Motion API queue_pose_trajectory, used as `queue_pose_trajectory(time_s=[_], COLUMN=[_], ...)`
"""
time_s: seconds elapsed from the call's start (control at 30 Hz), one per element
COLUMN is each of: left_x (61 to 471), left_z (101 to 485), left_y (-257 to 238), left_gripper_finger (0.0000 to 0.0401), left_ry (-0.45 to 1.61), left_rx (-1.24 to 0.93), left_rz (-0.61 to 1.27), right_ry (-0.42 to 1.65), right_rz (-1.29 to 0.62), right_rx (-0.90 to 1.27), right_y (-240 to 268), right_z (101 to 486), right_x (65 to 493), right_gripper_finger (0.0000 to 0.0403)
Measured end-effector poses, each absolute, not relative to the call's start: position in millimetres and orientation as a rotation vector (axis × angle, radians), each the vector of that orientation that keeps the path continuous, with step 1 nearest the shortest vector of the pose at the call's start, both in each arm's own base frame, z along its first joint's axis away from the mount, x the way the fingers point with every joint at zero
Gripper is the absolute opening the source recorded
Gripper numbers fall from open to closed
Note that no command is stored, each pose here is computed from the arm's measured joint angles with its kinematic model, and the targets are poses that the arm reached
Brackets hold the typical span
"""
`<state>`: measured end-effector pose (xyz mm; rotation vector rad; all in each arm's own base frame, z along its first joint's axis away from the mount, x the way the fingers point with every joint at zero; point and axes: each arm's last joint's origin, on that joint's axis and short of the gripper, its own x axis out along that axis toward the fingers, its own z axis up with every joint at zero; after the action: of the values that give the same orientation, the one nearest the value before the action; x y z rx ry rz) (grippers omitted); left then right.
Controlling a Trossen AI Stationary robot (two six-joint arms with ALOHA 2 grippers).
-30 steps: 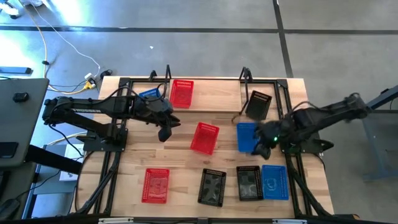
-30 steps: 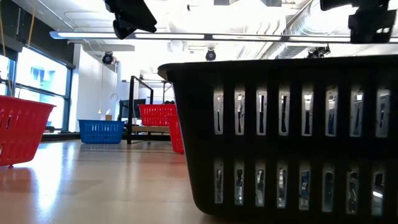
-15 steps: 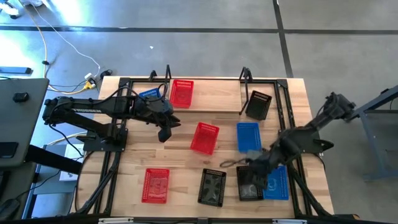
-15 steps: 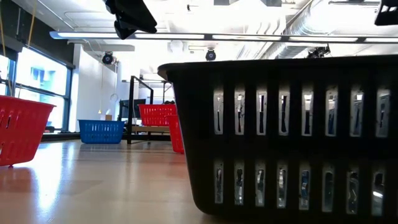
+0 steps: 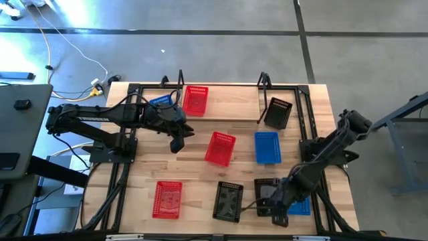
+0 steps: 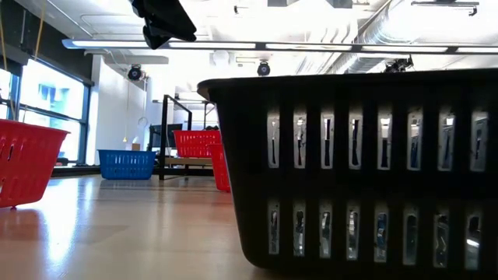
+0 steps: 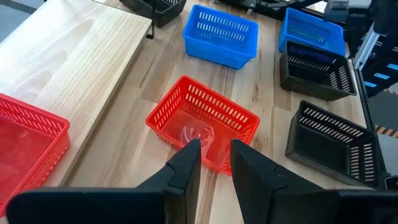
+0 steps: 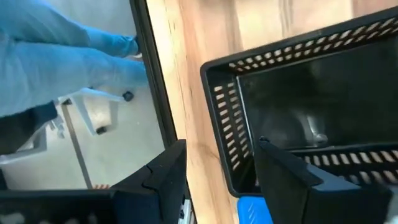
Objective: Stack baskets on shelf by color
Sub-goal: Put the bottom right black bin on the shelf
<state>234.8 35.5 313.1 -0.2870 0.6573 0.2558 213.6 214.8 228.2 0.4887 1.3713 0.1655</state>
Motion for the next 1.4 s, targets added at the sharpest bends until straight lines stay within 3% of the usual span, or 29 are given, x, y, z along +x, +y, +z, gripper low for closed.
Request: queue_pose_trajectory(time_s=[0.33, 0.9, 1.0, 1.23, 1.4], left_x=[234.7, 234.6, 234.6, 234.6, 234.6], left_z=[313.0, 312.8, 312.8, 312.8, 312.8], left_y=[35.4, 35.4, 35.4, 35.4, 35.4], left_gripper_finger=[0.0078, 0.0078, 0.0078, 0.0078, 0.0078], left_ry=[0.658, 0.663, 0.663, 0.664, 0.664], left_rx=[-0.287, -0.27, -0.268, -0.262, -0.262], left_rz=[0.256, 0.249, 0.249, 0.247, 0.247], right_ry=[1.367, 1.456, 1.463, 1.459, 1.425], right_rz=[0.212, 0.111, 0.094, 0.116, 0.11], right_rx=[0.473, 0.432, 0.45, 0.486, 0.498], right_y=[239.3, 247.2, 247.5, 252.1, 257.0], right_z=[203.2, 166.8, 165.5, 173.8, 189.4], right_x=[220.3, 224.9, 225.0, 228.9, 235.3], right_gripper_finger=[0.0171, 0.0168, 0.0139, 0.0014, 0.0019])
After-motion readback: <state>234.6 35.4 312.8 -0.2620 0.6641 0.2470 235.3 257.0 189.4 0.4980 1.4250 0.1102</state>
